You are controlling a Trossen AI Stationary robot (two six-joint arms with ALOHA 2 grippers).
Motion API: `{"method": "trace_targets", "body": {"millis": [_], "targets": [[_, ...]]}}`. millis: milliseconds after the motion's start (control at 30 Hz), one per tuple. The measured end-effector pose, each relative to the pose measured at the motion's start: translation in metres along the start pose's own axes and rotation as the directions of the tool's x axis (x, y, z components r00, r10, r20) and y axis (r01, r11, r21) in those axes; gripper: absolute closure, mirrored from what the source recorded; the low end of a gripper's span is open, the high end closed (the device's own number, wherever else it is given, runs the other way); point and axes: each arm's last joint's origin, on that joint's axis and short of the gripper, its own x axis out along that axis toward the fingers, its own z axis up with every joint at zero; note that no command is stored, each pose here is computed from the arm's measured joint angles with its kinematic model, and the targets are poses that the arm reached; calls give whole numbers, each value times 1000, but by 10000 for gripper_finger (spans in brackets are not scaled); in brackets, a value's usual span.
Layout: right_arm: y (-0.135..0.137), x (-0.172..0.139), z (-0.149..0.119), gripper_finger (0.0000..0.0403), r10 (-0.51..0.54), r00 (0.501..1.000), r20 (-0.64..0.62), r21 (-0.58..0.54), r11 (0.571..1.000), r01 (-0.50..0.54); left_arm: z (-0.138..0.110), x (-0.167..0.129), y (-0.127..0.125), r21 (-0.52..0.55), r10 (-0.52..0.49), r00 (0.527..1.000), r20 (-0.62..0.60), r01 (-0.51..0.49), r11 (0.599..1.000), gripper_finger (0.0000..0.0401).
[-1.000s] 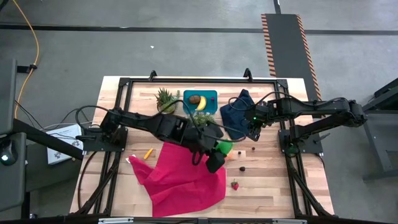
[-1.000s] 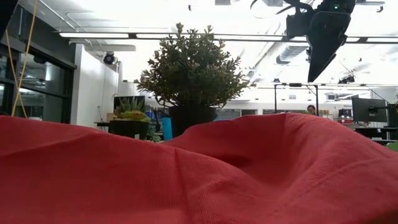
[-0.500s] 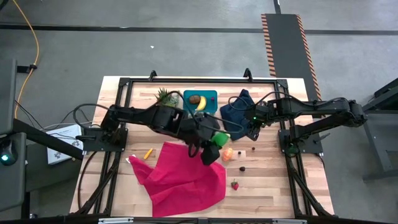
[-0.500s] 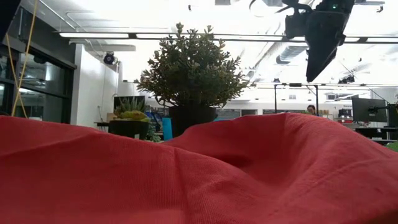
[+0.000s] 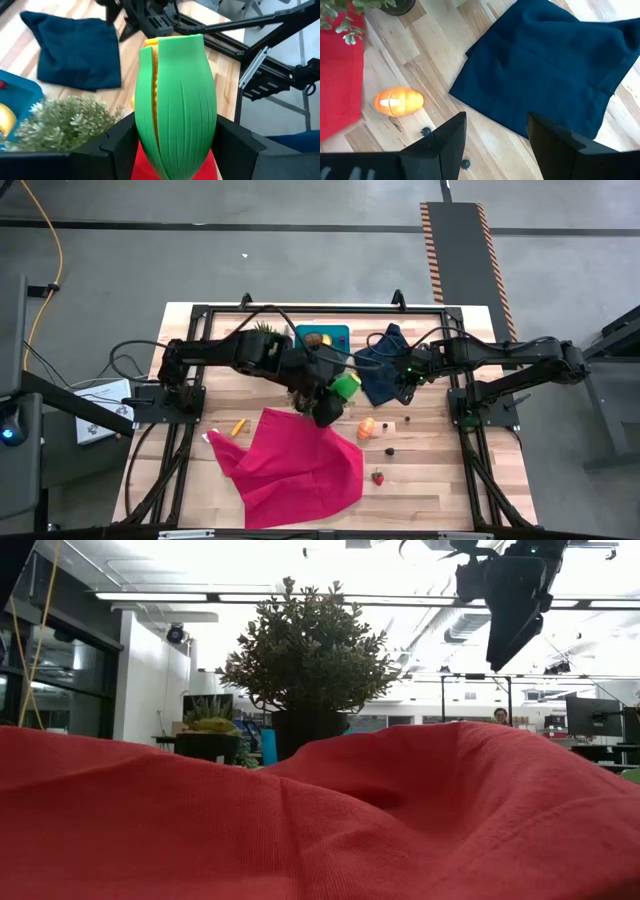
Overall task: Pick and placing Produce into tupperware
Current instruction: Put the green corn into the blue bin
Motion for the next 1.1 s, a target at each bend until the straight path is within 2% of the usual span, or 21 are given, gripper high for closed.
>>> {"method": "trace_targets", "body": {"millis": [300, 600, 867, 1100], "targets": [[0, 0, 0, 204, 3, 1000, 3, 27, 1000, -3, 4, -26, 24, 10, 47, 999, -2, -47, 999, 213], [1, 0, 1, 204, 11, 1000, 13, 54, 998, -11, 6, -43, 53, 7, 128, 991, -47, -128, 992, 186], [0, 0, 2, 204, -3, 1000, 21, 80, 997, 1, 11, -52, 75, 24, 171, 984, -47, -170, 985, 211], [1, 0, 2, 204, -1, 1000, 30, 105, 994, -3, 14, -54, 98, 34, 228, 969, -93, -226, 974, 182]]}}
